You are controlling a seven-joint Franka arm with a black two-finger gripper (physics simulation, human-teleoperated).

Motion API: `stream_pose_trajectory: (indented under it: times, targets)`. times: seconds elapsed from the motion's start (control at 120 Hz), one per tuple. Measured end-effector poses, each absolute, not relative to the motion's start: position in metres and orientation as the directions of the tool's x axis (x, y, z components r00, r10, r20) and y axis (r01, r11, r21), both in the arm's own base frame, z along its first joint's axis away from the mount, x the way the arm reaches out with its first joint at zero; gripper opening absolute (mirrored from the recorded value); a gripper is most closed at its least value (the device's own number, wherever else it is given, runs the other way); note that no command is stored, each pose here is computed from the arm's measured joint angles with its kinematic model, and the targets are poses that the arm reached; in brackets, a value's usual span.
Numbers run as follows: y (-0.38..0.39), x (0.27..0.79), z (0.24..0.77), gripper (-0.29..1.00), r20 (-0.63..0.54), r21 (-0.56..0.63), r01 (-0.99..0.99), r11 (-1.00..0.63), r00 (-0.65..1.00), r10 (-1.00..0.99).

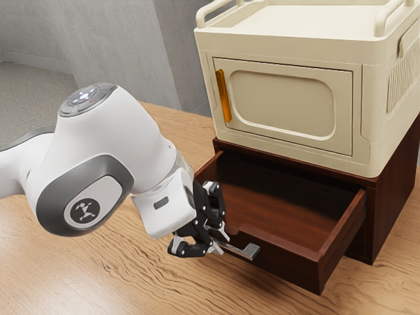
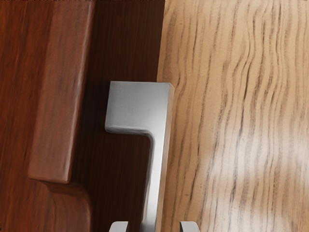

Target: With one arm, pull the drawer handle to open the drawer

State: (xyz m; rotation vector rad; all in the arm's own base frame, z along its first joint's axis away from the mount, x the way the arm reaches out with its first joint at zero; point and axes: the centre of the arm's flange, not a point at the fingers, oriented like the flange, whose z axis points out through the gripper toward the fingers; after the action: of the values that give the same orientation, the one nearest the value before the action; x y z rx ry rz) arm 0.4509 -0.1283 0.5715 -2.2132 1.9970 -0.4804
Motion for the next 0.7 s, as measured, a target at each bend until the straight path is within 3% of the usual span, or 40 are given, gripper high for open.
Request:
stream_pose_trajectory:
  times: [0.242,0.5,0.7]
  targets:
    - [-0.154,0.439,0.605,0.18,0.139,-0.369,-0.927,-0.069,0.019,-0.990]
    - [-0.176,0.424,0.702,0.47,0.133,-0.495,-0.868,-0.031,-0.040,-0.990]
    - [-0.224,0.414,0.711,0.61,0.100,-0.483,-0.874,0.053,-0.115,-0.988]
